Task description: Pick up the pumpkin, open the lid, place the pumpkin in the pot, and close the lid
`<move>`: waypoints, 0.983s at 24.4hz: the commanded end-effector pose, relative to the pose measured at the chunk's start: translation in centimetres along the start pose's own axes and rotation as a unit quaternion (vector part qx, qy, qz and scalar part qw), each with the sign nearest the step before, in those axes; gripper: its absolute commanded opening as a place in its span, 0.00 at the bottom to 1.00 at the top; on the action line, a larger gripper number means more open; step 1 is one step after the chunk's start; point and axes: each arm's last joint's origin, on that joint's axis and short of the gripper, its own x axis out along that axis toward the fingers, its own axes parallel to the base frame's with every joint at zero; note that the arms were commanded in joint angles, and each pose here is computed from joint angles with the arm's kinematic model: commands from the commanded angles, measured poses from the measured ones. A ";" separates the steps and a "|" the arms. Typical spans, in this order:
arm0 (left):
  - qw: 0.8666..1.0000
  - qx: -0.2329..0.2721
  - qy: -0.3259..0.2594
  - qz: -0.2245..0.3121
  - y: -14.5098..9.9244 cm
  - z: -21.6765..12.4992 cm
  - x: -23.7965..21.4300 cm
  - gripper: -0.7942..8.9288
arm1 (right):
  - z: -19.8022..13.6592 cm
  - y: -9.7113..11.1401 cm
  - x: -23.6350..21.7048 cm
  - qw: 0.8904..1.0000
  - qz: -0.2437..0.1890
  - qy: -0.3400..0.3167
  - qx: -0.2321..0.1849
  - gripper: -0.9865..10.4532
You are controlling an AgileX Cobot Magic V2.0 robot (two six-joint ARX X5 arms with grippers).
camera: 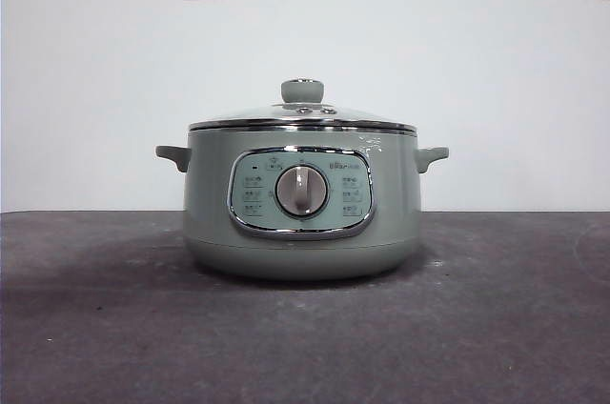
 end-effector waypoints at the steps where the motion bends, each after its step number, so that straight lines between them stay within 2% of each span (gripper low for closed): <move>1: 1.000 -0.002 0.000 -0.003 -0.2 -0.1 -0.2 0.07 | -0.1 0.0 0.0 1.000 0.001 0.004 -0.009 0.08; 5: 1.000 -0.003 0.002 -0.002 -0.2 -0.2 -0.2 0.08 | -0.1 0.0 0.0 1.000 0.001 0.001 0.013 0.09; 24: 1.000 -0.003 0.003 -0.002 -0.2 -0.2 -0.2 0.08 | -0.1 0.0 -0.1 1.000 -0.001 0.000 0.013 0.09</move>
